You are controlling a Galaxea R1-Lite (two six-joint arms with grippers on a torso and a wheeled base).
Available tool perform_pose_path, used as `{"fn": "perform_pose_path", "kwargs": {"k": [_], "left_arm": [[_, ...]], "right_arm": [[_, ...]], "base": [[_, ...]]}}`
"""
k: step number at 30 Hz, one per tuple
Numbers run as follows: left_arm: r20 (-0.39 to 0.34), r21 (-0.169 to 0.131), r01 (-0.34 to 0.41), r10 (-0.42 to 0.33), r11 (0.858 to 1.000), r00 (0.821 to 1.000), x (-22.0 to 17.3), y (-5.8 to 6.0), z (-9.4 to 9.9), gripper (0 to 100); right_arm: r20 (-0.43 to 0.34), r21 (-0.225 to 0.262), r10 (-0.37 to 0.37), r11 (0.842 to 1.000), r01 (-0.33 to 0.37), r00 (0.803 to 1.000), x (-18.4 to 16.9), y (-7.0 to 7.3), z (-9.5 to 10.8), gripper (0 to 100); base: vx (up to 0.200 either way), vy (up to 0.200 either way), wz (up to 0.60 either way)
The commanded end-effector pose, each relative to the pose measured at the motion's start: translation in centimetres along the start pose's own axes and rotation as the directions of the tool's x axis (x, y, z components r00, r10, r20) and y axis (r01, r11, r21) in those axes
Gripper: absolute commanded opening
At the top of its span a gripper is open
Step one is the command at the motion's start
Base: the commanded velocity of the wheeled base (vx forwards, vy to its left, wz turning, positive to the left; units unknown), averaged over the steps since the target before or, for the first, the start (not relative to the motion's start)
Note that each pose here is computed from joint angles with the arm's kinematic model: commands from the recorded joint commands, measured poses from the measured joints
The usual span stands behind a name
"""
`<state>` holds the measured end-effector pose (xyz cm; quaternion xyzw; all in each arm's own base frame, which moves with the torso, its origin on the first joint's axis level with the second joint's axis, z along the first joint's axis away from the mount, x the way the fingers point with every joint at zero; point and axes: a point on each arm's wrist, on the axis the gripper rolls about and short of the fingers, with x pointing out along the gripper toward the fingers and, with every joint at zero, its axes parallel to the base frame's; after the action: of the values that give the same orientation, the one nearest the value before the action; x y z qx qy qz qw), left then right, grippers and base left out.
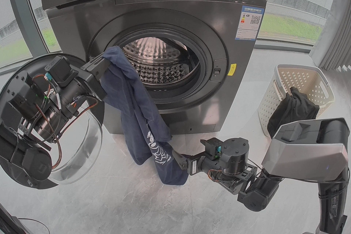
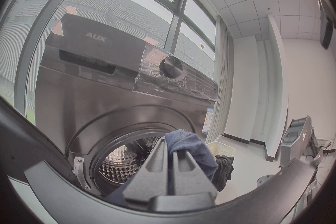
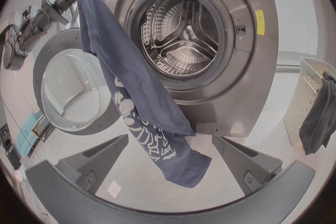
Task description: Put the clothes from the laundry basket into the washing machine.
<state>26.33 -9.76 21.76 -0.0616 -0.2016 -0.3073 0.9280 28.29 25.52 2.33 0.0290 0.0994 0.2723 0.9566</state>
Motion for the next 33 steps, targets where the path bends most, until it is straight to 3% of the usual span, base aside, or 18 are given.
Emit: {"fn": "perform_pose_path", "kwargs": {"k": [1,9,16,19,29,33], "left_arm": [[0.043,0.001,0.008,-0.008,1.000,0.999,0.0,-0.2,1.3,0],[0.035,-0.011,0.013,-0.013,1.000,0.999,0.0,-0.4,1.1,0],[0.026,-0.022,0.015,-0.014,1.000,1.000,-0.2,-0.5,0.9,0],[0.024,-0.024,0.016,-0.015,1.000,1.000,-0.1,-0.5,0.8,0],[0.015,-0.030,0.023,-0.023,0.999,1.000,-0.1,-0.7,0.5,0],[0.016,-0.030,0.023,-0.023,0.999,1.000,-0.1,-0.7,0.6,0]], "right_arm": [[-0.041,-0.011,-0.016,1.000,0.016,0.999,1.9,-0.4,-2.6,100],[0.007,-0.035,-0.006,0.999,0.007,1.000,5.8,0.2,-3.5,100],[0.083,-0.016,-0.041,0.999,0.042,0.996,10.2,-1.1,-2.7,100],[0.094,-0.014,-0.039,0.999,0.041,0.995,10.8,-1.0,-2.4,100],[0.086,-0.037,0.031,0.999,-0.027,0.996,10.8,2.5,-3.6,100],[0.106,-0.033,0.019,0.999,-0.016,0.994,11.1,2.4,-3.1,100]], "base": [[0.000,0.000,0.00],[0.000,0.000,0.00],[0.000,0.000,0.00],[0.000,0.000,0.00],[0.000,0.000,0.00],[0.000,0.000,0.00]]}}
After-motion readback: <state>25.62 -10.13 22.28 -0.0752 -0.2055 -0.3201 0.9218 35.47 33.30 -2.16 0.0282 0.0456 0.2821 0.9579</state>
